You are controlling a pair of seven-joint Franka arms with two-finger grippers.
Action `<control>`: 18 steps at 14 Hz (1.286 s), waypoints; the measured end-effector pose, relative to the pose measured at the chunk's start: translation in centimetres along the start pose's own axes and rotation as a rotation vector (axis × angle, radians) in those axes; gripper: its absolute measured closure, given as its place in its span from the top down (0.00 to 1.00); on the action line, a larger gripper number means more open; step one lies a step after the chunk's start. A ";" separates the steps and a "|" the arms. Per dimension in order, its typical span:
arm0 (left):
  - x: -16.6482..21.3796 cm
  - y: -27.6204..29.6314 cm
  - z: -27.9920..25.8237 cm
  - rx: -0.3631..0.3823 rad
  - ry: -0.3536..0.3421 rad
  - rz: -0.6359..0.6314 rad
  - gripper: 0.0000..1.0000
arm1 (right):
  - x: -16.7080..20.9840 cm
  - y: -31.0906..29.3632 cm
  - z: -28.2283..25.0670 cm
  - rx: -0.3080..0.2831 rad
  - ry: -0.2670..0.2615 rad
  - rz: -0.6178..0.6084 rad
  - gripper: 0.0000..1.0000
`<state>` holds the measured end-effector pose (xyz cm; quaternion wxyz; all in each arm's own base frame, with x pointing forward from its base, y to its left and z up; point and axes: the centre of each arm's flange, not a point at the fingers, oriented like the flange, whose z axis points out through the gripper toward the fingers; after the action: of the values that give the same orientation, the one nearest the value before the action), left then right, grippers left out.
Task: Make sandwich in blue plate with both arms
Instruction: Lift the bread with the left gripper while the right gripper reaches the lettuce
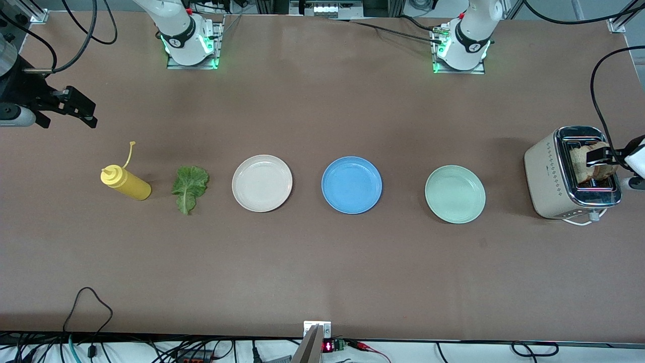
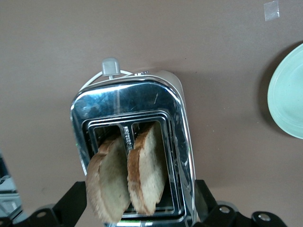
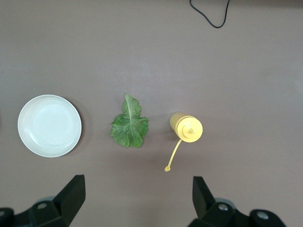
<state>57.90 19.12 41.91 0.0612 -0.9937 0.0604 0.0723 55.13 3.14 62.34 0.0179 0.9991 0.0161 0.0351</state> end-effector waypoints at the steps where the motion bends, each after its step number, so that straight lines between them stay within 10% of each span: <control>1: -0.2 -0.1 0.9 -0.009 0.006 0.000 1.00 | 0.0 0.0 0.0 0.000 -0.003 0.000 1.00; 12: -1.9 -0.7 4.9 -0.045 -0.043 0.031 0.56 | -0.2 0.0 0.2 -0.001 -0.022 0.000 1.00; 16: -2.6 -1.0 6.0 -0.056 -0.062 0.024 0.14 | -0.2 0.0 0.2 -0.001 -0.022 0.000 1.00; 18: -2.5 -1.0 5.9 -0.055 -0.060 0.025 0.09 | -0.2 0.0 0.2 -0.001 -0.022 0.000 1.00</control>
<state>54.75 21.18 36.57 0.0346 -0.9915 0.0689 0.1045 54.91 3.12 62.14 0.0185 0.9994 0.0157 0.0242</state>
